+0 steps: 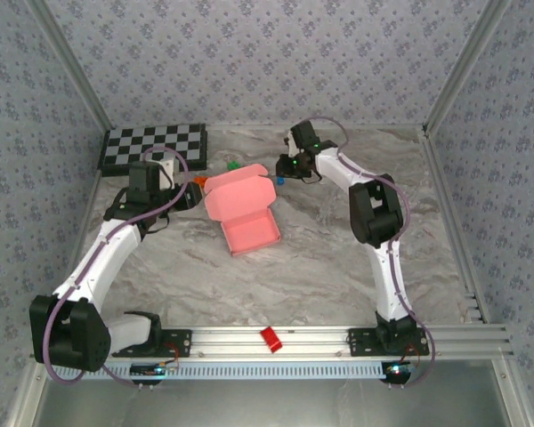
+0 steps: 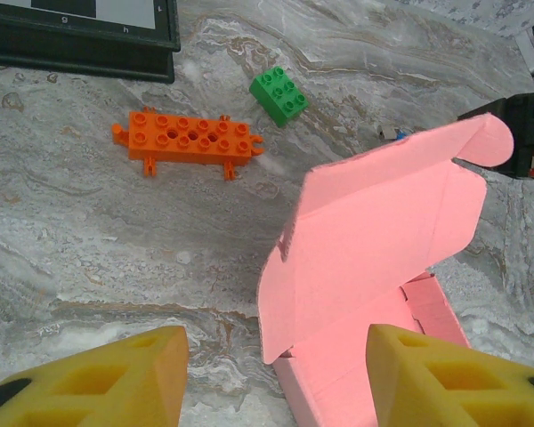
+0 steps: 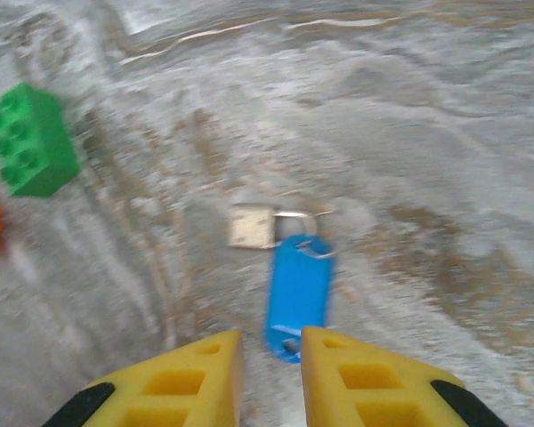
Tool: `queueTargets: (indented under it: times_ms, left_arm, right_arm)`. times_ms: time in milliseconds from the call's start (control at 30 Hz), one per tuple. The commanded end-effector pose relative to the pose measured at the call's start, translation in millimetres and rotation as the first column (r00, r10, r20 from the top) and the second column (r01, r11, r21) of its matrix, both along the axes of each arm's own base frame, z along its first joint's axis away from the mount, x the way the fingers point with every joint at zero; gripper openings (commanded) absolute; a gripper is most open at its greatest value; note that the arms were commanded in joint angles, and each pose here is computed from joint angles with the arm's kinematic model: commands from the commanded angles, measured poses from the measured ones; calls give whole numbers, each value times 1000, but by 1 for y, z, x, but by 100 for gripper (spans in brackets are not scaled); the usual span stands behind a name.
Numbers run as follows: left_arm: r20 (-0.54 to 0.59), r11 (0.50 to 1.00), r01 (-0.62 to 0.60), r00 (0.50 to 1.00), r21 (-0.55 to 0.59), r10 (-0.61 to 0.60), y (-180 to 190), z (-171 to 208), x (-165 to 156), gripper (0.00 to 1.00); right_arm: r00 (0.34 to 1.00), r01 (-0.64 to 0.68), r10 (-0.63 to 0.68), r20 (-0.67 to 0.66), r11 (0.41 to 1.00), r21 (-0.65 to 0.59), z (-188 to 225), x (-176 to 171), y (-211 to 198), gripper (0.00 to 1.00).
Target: Fold the paper box
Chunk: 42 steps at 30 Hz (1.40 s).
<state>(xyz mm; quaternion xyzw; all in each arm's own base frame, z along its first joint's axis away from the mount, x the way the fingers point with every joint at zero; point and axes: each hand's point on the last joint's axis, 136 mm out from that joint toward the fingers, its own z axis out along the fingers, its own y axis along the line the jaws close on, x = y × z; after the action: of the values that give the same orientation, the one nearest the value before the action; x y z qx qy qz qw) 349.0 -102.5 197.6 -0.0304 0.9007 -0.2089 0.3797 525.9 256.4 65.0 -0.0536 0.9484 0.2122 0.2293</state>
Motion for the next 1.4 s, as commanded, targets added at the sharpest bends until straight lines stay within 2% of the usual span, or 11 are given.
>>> queueTargets:
  times_ms: [0, 233, 533, 1000, 1367]
  left_arm:
    - [-9, 1000, 8, 1000, -6, -8, 0, 1, -4, 55]
    - [-6, 1000, 7, 1000, 0, -7, 1, 1, -5, 55]
    - [-6, 1000, 10, 1000, 0, -10, 1, 0, -5, 55]
    - [-11, 1000, 10, 1000, 6, -10, 2, -5, -6, 55]
    - [-7, 1000, 8, 1000, 8, -8, 3, -5, -8, 55]
  right_arm:
    - [996, 90, -90, -11, 996, -28, -9, 13, -15, 26]
    - [993, 115, -110, -52, 989, 91, -12, 26, -10, 30]
    - [986, 149, -131, -107, 972, 180, -21, 38, -3, 33]
    - [983, 131, -105, -148, 975, 178, -33, 34, 5, 31]
    - [982, 122, -103, -161, 986, 112, -43, 28, 7, 30]
